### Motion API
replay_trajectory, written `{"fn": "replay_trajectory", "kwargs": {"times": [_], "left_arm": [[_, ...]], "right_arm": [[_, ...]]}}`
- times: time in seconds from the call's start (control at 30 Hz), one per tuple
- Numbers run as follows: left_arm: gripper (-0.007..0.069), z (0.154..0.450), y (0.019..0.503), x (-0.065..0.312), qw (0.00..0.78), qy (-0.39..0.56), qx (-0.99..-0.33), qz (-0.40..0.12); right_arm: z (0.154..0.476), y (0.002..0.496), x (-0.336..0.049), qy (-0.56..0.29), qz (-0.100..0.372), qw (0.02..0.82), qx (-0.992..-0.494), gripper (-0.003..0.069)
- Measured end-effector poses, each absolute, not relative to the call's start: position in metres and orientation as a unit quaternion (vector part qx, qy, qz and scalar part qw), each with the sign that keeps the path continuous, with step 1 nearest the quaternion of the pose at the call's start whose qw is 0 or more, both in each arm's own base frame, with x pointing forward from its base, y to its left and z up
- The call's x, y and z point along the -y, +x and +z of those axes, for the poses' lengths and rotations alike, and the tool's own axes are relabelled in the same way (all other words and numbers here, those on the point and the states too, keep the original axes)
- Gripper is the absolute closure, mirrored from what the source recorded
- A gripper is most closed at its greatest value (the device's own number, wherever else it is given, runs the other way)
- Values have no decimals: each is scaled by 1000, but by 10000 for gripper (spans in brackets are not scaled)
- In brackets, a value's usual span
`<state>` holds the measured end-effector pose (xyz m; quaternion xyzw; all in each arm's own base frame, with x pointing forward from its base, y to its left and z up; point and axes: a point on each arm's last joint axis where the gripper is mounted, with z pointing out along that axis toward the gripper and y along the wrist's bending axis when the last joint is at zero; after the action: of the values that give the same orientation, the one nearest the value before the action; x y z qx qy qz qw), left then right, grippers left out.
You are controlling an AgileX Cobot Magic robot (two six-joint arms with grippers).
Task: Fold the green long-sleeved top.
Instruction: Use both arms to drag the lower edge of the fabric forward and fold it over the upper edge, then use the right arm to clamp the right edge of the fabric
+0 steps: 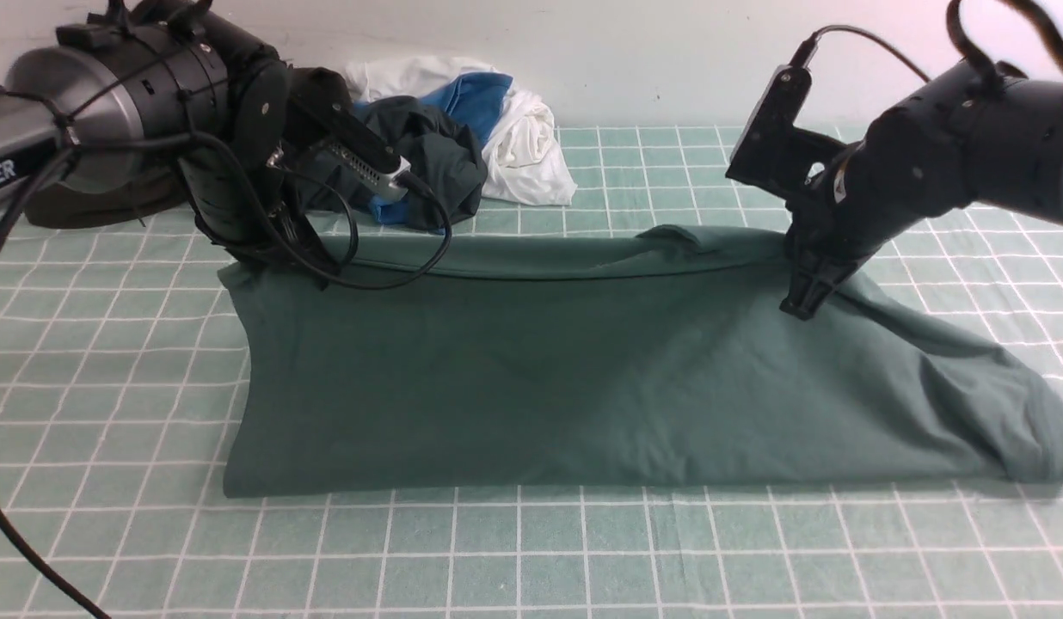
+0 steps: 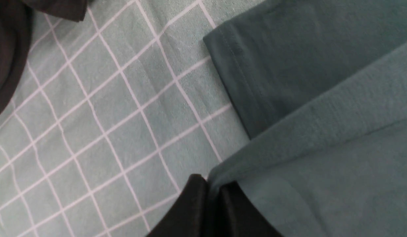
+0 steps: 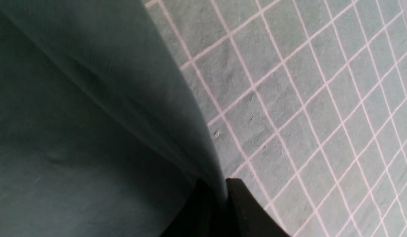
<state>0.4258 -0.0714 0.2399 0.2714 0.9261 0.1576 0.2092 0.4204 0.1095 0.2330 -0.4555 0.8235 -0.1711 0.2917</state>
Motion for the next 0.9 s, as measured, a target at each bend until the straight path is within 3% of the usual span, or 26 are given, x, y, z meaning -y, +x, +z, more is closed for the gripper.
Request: {"fn": "replay_trajectory", "kwargs": {"times": [0.27, 0.37, 0.5, 0.6, 0.73, 0.9], "left_arm": [[505, 203, 453, 61, 234, 243, -930, 147], [391, 196, 463, 56, 255, 222, -930, 142], [236, 207, 473, 52, 272, 193, -932, 144], [180, 227, 474, 52, 267, 170, -937, 147], [172, 257, 467, 55, 266, 153, -942, 139], [260, 285, 450, 67, 265, 145, -947, 113]], "right_arm": [[207, 455, -98, -391, -154, 328, -846, 421], [207, 461, -91, -325, -136, 338, -873, 314], [224, 461, -86, -244, -127, 324, -905, 241], [244, 452, -76, -185, -130, 299, -927, 233], [268, 437, -57, -131, -130, 279, -942, 234], [270, 403, -14, -53, -97, 243, -964, 234]]}}
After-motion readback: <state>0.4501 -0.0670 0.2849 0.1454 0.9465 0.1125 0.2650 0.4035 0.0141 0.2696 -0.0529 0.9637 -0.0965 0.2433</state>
